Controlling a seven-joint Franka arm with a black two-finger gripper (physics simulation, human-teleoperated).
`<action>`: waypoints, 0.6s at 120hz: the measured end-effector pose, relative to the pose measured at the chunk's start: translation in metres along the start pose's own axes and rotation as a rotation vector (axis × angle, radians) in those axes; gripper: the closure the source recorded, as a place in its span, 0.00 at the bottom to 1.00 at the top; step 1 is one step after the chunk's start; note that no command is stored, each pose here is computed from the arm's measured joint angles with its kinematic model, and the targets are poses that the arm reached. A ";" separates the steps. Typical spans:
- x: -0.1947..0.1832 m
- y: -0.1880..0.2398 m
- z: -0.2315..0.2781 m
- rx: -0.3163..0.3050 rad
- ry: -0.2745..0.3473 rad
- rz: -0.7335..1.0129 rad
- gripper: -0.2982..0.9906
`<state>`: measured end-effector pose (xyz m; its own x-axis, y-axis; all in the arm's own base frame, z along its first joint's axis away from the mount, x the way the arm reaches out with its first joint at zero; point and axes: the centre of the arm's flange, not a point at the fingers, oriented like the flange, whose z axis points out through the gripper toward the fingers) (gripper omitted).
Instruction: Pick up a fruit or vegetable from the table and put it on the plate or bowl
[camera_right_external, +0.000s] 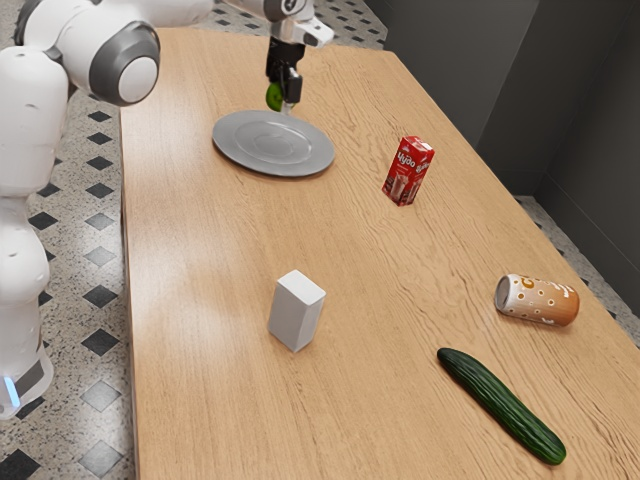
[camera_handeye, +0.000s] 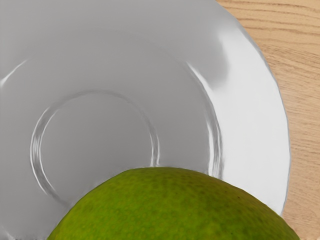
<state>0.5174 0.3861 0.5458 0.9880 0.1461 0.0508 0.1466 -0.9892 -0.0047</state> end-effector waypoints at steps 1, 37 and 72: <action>0.000 0.000 0.000 0.000 -0.001 0.000 0.53; 0.001 0.002 0.002 -0.014 -0.004 0.002 0.34; 0.001 0.005 0.004 -0.025 -0.012 -0.001 0.25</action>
<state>0.5192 0.3816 0.5417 0.9884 0.1471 0.0384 0.1464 -0.9890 0.0199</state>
